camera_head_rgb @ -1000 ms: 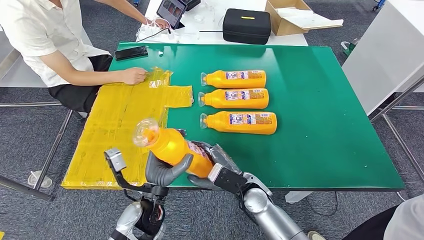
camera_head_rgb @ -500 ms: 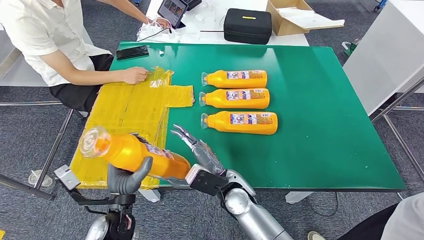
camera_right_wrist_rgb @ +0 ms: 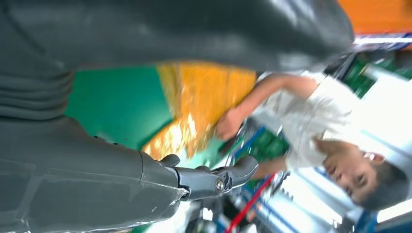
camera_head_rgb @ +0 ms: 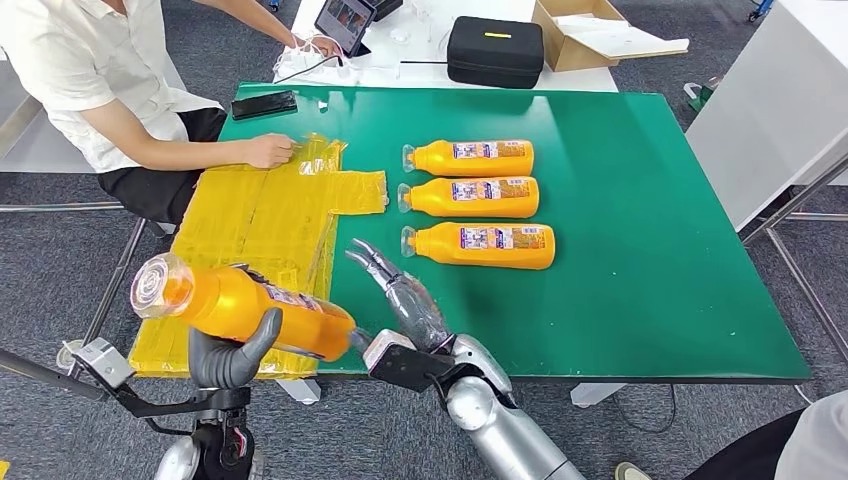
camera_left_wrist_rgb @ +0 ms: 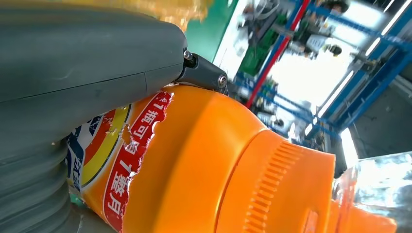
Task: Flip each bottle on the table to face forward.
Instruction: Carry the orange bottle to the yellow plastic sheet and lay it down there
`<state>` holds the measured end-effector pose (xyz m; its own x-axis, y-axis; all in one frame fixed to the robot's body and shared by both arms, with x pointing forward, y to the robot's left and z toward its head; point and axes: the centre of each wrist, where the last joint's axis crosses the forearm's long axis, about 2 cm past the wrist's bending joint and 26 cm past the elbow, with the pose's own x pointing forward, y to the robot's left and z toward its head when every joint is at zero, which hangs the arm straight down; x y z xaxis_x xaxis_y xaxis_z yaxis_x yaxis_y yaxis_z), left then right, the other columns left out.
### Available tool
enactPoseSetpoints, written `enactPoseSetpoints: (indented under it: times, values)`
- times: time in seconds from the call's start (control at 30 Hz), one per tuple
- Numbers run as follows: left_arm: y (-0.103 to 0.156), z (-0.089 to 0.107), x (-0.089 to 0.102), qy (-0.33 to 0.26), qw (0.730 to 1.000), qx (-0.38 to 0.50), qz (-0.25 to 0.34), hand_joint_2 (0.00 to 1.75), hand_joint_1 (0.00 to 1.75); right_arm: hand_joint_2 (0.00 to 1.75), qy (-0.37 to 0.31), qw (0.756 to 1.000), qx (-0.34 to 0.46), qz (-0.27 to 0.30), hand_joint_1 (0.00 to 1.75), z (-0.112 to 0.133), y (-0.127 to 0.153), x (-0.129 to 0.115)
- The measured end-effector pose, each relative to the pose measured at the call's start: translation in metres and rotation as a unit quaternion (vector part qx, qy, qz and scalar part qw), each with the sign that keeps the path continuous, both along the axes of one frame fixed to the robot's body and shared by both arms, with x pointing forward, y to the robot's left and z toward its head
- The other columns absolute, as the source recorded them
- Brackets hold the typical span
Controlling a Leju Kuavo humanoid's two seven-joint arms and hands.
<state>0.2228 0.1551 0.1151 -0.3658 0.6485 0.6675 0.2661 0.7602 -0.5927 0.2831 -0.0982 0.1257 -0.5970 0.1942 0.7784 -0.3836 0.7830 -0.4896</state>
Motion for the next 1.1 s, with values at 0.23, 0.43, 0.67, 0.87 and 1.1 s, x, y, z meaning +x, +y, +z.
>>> enactPoseSetpoints:
  times: [0.23, 0.43, 0.67, 0.87, 1.1]
  values:
    - [0.004, -0.001, 0.001, -0.001, 0.998, 0.051, 0.033, 1.75, 1.75, 0.0, -0.05, 0.997, -0.04, -0.045, 0.0, -0.003, -0.002, -0.002]
    - [0.005, -0.003, 0.002, 0.001, 0.995, 0.09, 0.053, 1.75, 1.75, 0.0, -0.047, 0.996, -0.058, -0.053, 0.0, -0.01, -0.003, -0.004]
    - [-0.013, -0.003, 0.027, 0.002, 0.989, 0.137, 0.045, 1.75, 1.75, 0.0, -0.036, 0.993, -0.05, -0.1, 0.0, -0.025, -0.021, -0.005]
    - [-0.035, -0.004, 0.051, 0.012, 0.981, 0.19, 0.048, 1.75, 1.75, 0.0, -0.036, 0.987, -0.061, -0.143, 0.0, -0.041, -0.044, -0.01]
    - [-0.04, -0.012, 0.065, -0.003, 0.943, 0.316, 0.102, 1.75, 1.75, 0.0, -0.046, 0.982, -0.084, -0.165, 0.0, -0.048, -0.059, -0.008]
